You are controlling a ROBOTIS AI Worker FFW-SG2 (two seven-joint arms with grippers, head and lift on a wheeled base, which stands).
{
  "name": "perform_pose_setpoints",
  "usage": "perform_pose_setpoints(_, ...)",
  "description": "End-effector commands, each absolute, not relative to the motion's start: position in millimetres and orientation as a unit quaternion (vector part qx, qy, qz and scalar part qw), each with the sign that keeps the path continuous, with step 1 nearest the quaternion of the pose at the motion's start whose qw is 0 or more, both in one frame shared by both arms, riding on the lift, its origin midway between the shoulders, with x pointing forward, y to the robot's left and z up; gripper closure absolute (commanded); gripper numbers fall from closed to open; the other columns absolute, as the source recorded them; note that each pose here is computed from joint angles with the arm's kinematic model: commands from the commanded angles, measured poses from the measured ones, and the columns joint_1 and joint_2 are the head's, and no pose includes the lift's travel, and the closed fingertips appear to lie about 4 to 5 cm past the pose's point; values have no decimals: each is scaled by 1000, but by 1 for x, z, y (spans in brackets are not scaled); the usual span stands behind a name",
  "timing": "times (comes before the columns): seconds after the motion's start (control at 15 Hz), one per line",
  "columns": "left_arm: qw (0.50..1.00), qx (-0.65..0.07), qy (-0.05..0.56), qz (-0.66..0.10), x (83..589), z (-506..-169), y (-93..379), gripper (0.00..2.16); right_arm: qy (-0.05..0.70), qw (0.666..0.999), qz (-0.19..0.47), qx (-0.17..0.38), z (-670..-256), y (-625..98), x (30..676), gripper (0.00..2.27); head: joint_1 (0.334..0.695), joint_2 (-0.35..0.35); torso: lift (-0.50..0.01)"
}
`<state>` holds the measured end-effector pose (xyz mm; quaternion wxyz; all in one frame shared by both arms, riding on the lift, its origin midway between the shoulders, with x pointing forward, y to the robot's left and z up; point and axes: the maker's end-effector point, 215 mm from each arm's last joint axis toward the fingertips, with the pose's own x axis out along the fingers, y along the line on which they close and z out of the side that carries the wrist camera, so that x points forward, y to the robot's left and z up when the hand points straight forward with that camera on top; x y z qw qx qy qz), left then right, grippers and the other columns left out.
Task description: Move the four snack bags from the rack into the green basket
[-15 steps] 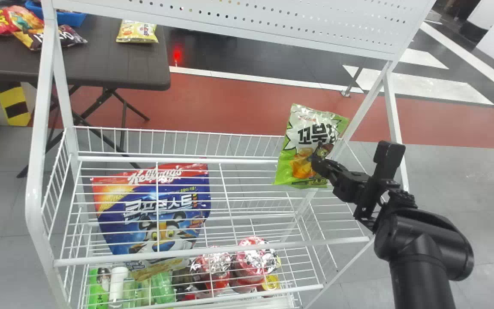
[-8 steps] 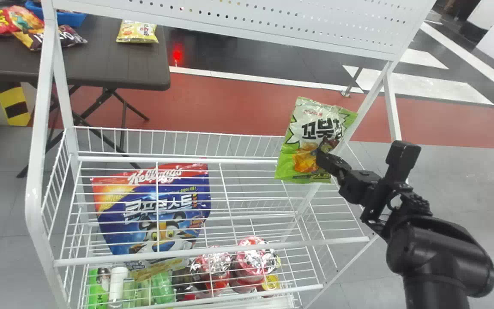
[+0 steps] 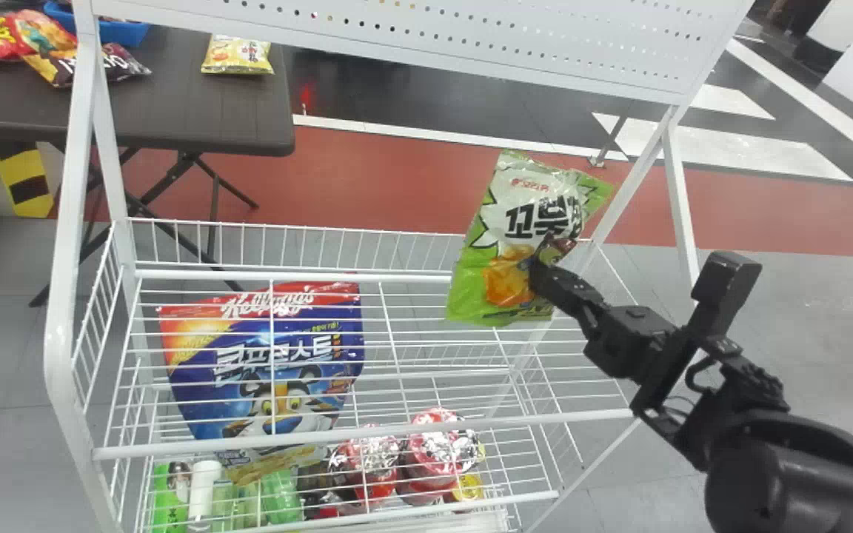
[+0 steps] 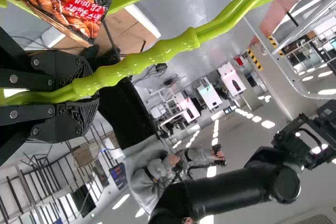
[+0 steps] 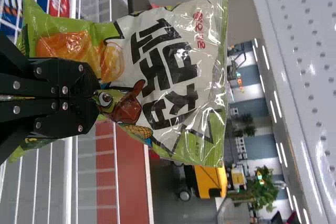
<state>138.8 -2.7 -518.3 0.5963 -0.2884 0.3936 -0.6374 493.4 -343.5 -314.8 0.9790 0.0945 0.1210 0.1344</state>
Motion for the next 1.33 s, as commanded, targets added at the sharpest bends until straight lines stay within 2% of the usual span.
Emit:
perform_pose_setpoints(0.0, 597, -289, 393, -636, 140, -519, -2, 1993, 156, 966, 164, 122, -320, -305, 456, 2196, 695, -350, 0)
perform_pose_setpoints(0.27, 599, -289, 395, -634, 140, -520, 0, 1993, 270, 921, 216, 179, -353, -240, 365, 2192, 695, -350, 0)
perform_pose_setpoints(0.53, 599, -290, 394, -634, 139, -520, -1, 1993, 408, 842, 247, 251, -416, -193, 275, 2192, 695, -350, 0)
perform_pose_setpoints(0.67, 601, -288, 394, -633, 140, -521, -1, 1993, 457, 814, 250, 258, -452, -178, 247, 2192, 695, -350, 0)
perform_pose_setpoints(0.8, 601, -287, 394, -634, 140, -521, -3, 1993, 509, 781, 255, 258, -496, -160, 220, 2192, 695, -350, 0)
perform_pose_setpoints(1.13, 601, -286, 394, -633, 139, -521, -4, 1993, 574, 750, 263, 196, -567, -141, 194, 2192, 695, -350, 0)
perform_pose_setpoints(1.27, 601, -286, 395, -634, 139, -521, -4, 1993, 593, 734, 280, 175, -583, -124, 181, 2192, 695, -350, 0)
